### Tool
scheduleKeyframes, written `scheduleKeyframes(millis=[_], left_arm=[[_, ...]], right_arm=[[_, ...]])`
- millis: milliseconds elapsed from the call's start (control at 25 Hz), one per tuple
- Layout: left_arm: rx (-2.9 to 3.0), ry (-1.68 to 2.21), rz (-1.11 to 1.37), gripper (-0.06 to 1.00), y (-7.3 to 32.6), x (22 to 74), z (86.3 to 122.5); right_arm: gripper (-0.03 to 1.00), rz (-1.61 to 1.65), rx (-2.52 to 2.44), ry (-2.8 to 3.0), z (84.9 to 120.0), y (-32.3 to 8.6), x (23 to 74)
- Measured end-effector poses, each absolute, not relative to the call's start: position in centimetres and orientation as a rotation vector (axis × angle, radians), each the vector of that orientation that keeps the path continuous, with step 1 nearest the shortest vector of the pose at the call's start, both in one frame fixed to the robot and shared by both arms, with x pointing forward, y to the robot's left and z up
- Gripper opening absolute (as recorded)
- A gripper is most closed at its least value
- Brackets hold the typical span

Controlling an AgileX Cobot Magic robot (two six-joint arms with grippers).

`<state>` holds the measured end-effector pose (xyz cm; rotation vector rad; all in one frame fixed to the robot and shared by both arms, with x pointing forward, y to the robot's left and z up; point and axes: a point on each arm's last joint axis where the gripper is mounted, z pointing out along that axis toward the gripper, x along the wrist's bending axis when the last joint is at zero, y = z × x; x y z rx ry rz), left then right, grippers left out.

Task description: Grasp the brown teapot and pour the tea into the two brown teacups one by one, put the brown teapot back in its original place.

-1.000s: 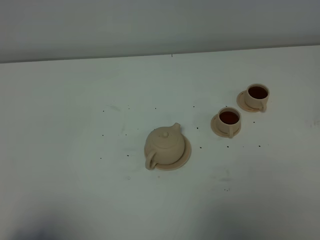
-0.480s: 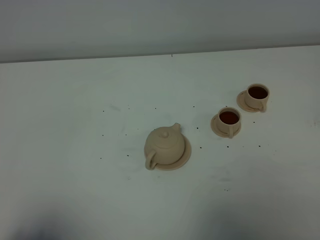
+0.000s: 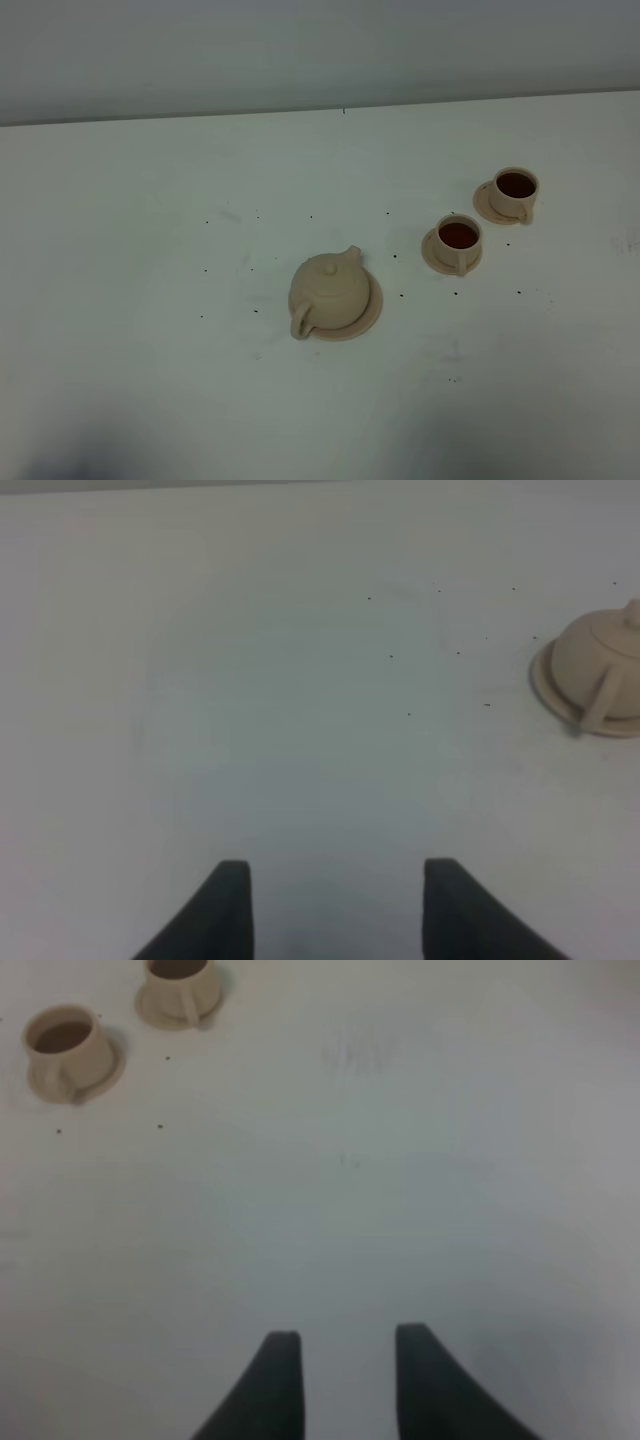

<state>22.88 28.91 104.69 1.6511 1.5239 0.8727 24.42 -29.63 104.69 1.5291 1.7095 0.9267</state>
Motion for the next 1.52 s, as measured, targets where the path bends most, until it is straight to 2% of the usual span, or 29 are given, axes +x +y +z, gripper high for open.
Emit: scheduleKeyframes(millis=[1520], left_arm=[[1.65,1.523,0.87,0.41,28.89,22.88,104.69]], right_arm=[[0.24,0.927,1.529,1.71,104.69,-29.63,24.42]])
